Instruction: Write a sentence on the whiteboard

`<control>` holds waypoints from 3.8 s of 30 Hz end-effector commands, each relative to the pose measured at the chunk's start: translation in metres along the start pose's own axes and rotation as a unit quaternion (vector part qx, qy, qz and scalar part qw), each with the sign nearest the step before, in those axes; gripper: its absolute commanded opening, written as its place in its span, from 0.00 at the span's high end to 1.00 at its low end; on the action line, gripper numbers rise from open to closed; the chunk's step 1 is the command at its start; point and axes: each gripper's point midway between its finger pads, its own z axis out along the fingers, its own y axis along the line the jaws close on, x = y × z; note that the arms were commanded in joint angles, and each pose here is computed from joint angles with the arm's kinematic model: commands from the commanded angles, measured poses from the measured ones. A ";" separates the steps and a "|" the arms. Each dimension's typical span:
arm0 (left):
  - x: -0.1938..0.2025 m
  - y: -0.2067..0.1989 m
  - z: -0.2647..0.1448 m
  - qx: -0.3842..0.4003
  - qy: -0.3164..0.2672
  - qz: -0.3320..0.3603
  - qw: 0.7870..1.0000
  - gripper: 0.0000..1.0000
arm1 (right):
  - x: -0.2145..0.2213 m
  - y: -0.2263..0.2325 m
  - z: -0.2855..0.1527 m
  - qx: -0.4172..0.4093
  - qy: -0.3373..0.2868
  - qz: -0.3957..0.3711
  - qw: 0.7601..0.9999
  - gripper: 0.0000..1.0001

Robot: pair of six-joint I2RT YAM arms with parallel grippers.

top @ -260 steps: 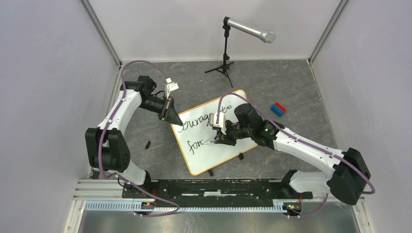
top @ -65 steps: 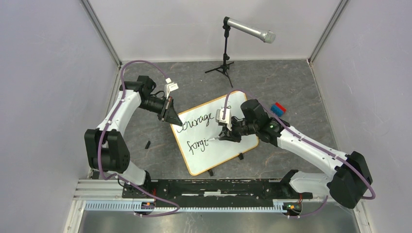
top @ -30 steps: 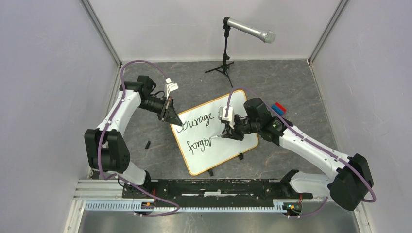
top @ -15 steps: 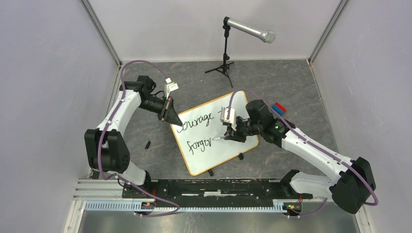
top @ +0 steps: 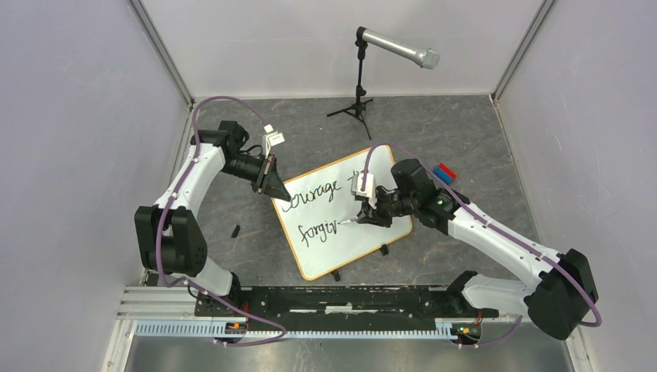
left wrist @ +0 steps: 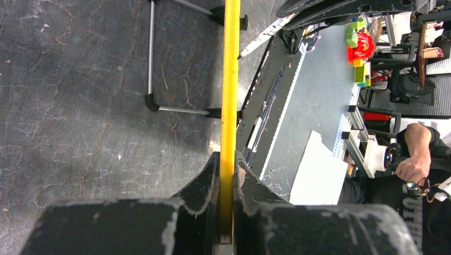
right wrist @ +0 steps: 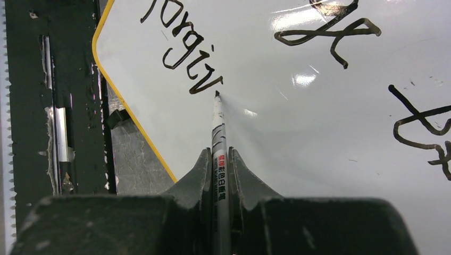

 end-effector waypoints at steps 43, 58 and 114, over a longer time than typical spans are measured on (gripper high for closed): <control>0.000 0.009 -0.008 -0.040 0.011 0.026 0.999 0.98 | 0.018 0.000 0.003 0.000 0.021 0.002 1.000 1.00; 0.000 0.009 -0.008 -0.041 0.011 0.026 0.999 0.98 | 0.002 -0.014 -0.019 0.021 0.017 -0.015 1.000 1.00; -0.003 0.008 -0.008 -0.041 0.009 0.025 0.999 0.98 | -0.003 -0.043 -0.032 0.061 0.003 0.002 0.998 1.00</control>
